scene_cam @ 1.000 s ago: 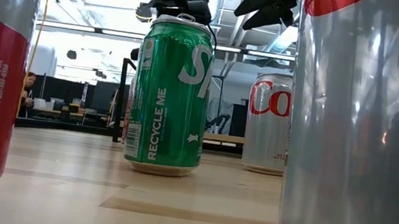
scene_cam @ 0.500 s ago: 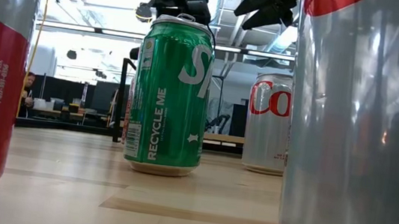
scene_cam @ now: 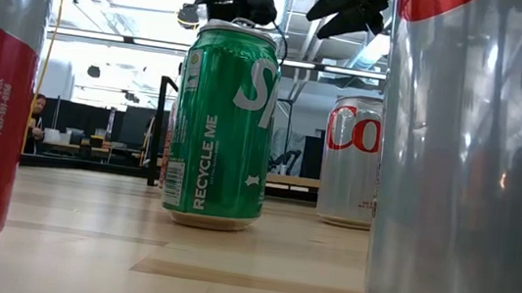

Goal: Place canned beverage on shelf
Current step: Put the top left white orange soda can on the shelf

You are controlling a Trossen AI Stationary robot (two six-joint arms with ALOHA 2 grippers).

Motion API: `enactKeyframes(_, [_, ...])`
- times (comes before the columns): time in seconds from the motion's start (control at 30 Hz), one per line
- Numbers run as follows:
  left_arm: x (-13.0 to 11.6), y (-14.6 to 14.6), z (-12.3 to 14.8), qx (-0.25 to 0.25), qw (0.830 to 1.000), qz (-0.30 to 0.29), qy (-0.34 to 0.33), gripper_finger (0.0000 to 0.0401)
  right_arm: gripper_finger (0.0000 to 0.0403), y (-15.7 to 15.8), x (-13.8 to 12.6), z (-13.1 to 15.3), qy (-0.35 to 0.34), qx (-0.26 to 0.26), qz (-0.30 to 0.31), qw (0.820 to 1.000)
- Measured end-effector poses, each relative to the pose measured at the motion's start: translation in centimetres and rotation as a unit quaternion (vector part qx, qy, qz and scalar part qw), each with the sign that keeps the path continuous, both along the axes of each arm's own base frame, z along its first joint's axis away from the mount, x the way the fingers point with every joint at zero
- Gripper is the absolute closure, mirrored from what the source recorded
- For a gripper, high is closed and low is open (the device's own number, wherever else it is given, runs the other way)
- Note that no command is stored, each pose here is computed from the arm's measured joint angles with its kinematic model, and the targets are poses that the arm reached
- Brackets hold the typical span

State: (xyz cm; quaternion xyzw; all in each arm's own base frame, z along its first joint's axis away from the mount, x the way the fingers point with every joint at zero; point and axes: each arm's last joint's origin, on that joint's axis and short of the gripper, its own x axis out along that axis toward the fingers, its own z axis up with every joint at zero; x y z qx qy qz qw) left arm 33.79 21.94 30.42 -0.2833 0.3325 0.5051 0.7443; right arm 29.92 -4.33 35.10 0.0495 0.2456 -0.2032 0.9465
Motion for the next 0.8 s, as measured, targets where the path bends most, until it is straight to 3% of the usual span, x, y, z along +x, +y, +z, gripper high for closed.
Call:
enactKeyframes(0.4, [-0.7, -1.0, 7.7, 0.033, 0.998, -0.040, -0.021, 0.0053, 0.0142, -0.7, 1.0, -0.7, 0.002, -0.015, -0.013, 1.000])
enactKeyframes(0.63, [-2.6, -5.2, 14.6, 0.045, 0.993, -0.099, -0.036, 0.0053, 0.0142, -2.7, 5.1, -4.2, 0.003, -0.022, -0.029, 0.999])
enactKeyframes(0.8, [-5.1, -9.0, 17.3, 0.058, 0.985, -0.135, -0.090, 0.0053, 0.0143, -4.5, 7.3, -5.8, 0.016, -0.014, -0.050, 0.998])
